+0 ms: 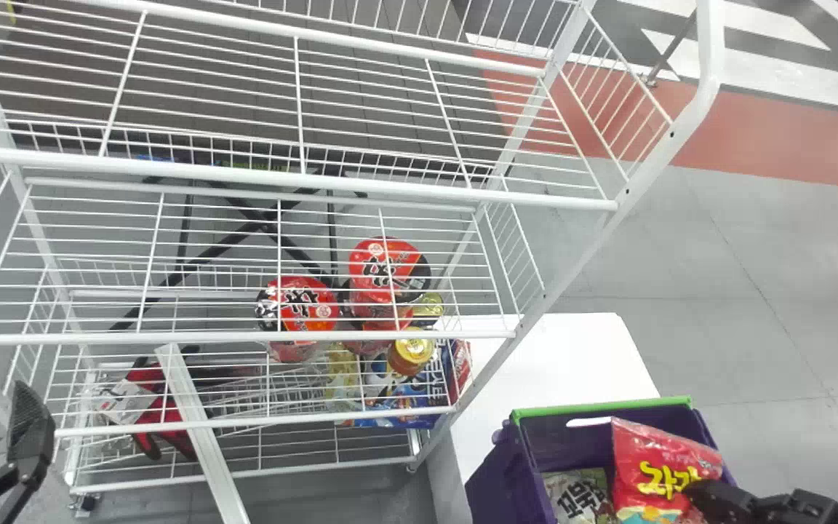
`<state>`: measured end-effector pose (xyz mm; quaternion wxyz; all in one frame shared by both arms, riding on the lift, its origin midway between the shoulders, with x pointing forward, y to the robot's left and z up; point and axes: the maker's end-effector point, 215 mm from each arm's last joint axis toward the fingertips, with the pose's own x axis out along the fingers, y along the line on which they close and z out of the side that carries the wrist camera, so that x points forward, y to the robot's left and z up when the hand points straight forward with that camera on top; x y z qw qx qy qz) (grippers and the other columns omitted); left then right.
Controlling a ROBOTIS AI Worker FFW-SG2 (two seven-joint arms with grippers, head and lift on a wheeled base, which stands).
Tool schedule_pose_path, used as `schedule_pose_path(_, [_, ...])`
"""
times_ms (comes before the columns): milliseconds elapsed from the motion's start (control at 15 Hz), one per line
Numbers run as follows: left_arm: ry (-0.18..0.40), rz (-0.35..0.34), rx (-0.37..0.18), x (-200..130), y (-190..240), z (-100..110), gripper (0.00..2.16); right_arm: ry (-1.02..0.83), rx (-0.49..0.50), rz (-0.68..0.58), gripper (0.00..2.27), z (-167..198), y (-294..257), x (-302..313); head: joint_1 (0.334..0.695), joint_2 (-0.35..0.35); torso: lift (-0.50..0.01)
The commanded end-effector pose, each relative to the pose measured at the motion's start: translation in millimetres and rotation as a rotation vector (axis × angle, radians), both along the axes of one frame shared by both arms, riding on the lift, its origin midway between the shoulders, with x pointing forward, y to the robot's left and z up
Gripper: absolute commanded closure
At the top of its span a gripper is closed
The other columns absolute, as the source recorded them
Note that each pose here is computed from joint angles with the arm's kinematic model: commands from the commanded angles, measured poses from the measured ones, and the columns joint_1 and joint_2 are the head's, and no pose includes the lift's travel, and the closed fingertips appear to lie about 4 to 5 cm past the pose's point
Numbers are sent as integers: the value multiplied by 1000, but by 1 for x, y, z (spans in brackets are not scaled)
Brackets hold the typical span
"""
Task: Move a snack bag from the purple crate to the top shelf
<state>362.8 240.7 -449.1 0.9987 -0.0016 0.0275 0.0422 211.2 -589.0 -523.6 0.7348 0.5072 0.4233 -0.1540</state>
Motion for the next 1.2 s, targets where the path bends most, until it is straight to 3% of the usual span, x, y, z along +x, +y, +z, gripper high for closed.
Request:
schedule_pose_path(0, [4, 0, 1, 0, 0, -1, 76, -1, 0, 0, 2246, 0, 0, 0, 695, -350, -220])
schedule_pose_path(1133, [11, 4, -3, -1, -2, -4, 76, -8, -2, 2, 2246, 2, -1, 3, 695, -350, -153])
